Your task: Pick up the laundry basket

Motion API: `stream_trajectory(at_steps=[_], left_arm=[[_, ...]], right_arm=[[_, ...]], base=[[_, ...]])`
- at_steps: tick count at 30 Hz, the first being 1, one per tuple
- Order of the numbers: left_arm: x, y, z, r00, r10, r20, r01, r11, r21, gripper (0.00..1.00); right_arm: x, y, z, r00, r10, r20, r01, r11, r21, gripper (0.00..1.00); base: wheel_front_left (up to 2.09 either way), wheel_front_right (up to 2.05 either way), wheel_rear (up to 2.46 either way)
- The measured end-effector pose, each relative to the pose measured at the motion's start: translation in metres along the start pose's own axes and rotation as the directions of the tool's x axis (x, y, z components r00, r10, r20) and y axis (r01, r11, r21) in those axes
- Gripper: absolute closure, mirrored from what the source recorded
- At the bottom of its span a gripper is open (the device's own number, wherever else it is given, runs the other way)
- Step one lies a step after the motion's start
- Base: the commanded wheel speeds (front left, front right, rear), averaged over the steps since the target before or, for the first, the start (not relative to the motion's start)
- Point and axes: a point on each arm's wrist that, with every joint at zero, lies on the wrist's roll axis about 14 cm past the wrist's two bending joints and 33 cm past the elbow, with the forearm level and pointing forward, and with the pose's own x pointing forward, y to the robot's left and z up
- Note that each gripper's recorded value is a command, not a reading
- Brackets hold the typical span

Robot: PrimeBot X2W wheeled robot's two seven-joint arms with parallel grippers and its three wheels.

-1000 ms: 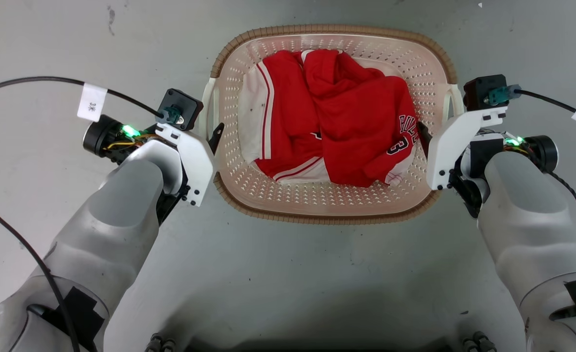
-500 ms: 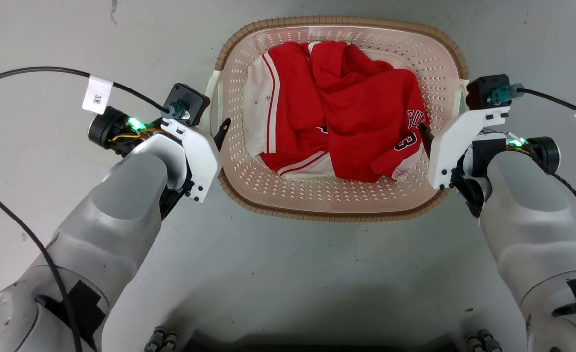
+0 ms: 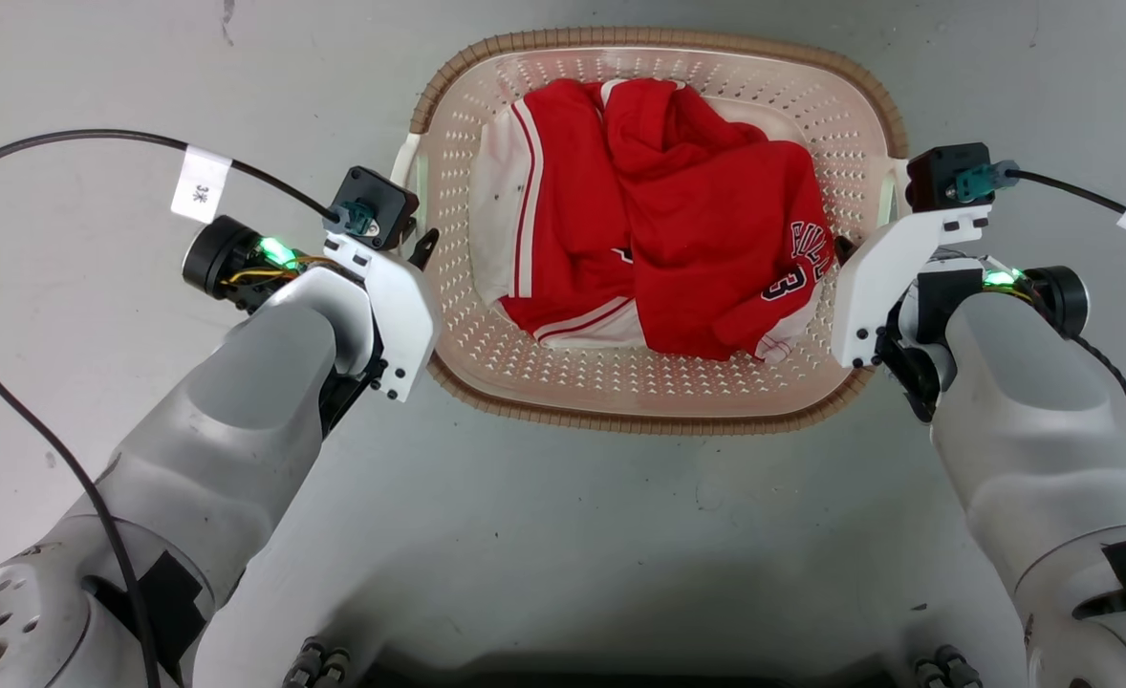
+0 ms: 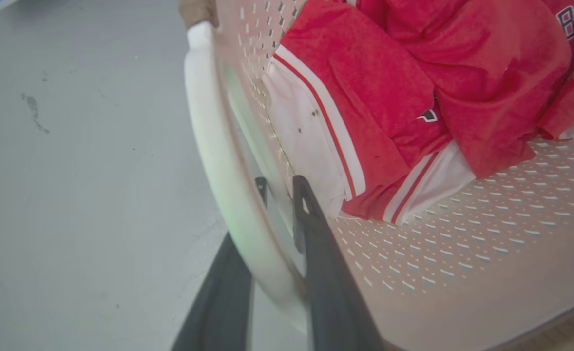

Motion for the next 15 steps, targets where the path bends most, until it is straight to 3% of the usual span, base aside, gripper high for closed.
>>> stream_trajectory(at_steps=[15], left_arm=[[-0.03,-0.016,0.007,0.998,-0.035,-0.056,0.036,0.999,0.008,1.0]], right_arm=[[-0.036,0.002,0.006,0.999,-0.012,-0.053,0.009,0.998,-0.057,1.0]], base=[[0.0,0.0,0.0]])
